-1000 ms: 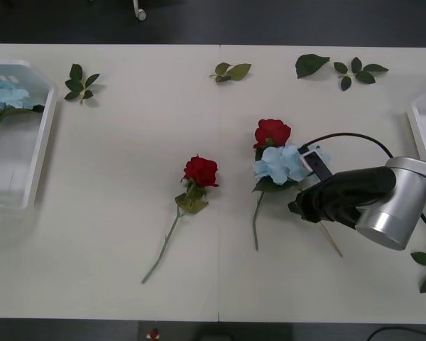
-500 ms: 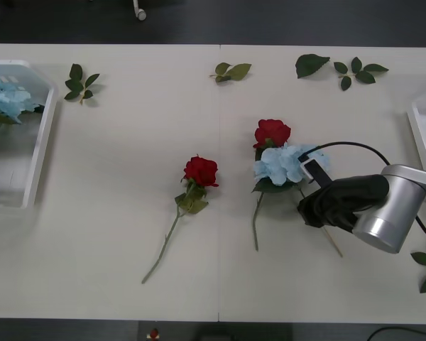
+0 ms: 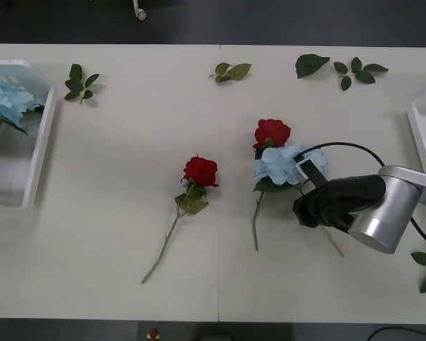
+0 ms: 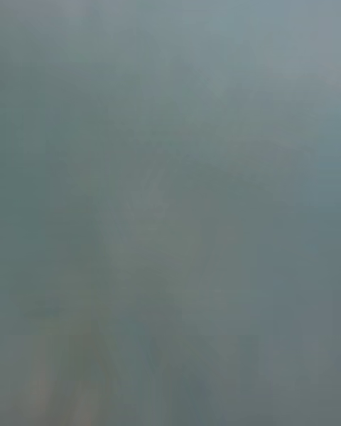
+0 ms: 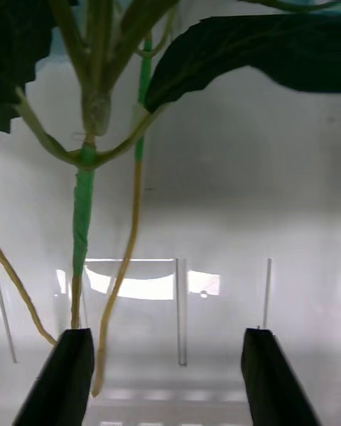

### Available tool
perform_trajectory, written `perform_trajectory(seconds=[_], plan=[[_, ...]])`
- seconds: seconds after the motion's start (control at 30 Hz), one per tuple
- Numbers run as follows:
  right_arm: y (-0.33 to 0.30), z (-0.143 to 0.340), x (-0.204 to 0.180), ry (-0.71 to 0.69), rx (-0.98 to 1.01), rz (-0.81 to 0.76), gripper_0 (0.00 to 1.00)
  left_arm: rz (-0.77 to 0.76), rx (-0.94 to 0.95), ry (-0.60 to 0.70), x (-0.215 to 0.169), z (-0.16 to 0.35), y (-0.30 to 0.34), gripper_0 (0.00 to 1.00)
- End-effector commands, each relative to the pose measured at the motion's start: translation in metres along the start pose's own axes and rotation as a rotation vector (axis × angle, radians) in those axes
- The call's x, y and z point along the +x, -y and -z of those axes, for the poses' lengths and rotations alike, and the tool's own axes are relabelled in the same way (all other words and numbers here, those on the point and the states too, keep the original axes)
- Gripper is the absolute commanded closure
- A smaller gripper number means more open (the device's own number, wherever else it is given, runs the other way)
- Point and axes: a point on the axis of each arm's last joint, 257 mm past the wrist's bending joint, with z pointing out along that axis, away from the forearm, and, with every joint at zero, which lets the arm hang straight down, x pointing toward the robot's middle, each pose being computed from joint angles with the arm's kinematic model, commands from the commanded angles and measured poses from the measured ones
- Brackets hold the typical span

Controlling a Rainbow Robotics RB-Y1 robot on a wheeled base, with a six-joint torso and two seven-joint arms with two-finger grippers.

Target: Put the red flowers into the right box and the blue flowers into the left box

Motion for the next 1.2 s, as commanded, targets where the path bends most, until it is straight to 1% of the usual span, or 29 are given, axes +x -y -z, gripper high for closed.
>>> perform_trajectory(seconds=[0.03,0.13,0.27,0.5,0.63,0.67,0.73,0.8,0.83,0.87,1.03,1.07,1.2], plan=[[0.022,0.025,-0.033,0.055,-0.028,-0.052,1.00,-0.034,-0.030,0.051,-0.026,0.054,-0.031,0.00],[0.027,0.044,-0.049,0.078,-0.064,-0.106,1.00,-0.040,-0.026,0.056,-0.032,0.078,-0.037,0.00],[0.037,0.078,-0.078,0.120,-0.135,-0.167,1.00,-0.078,-0.061,0.060,-0.043,0.124,-0.049,0.00],[0.042,0.127,-0.136,0.237,-0.250,-0.209,1.00,-0.148,-0.134,0.036,-0.047,0.205,-0.052,0.00],[0.040,0.150,-0.165,0.308,-0.320,-0.232,1.00,-0.177,-0.109,0.020,-0.043,0.222,-0.037,0.00],[0.037,0.159,-0.175,0.333,-0.371,-0.267,1.00,-0.183,-0.079,0.021,-0.042,0.225,-0.030,0.00],[0.031,0.169,-0.188,0.370,-0.441,-0.279,1.00,-0.207,-0.017,0.035,-0.044,0.224,-0.014,0.00],[0.025,0.178,-0.202,0.417,-0.492,-0.243,1.00,-0.235,0.053,0.051,-0.046,0.223,0.004,0.00],[0.017,0.183,-0.211,0.444,-0.536,-0.205,1.00,-0.266,0.124,0.061,-0.046,0.222,0.022,0.00],[0.015,0.184,-0.214,0.451,-0.553,-0.197,1.00,-0.279,0.150,0.064,-0.046,0.222,0.029,0.00],[-0.016,0.200,-0.250,0.546,-0.681,-0.057,1.00,-0.502,0.375,0.120,-0.049,0.218,0.095,0.00],[-0.020,0.201,-0.254,0.557,-0.694,-0.048,1.00,-0.523,0.398,0.129,-0.050,0.218,0.101,0.00],[-0.047,0.207,-0.276,0.642,-0.768,0.010,1.00,-0.632,0.588,0.186,-0.045,0.222,0.147,0.00]])
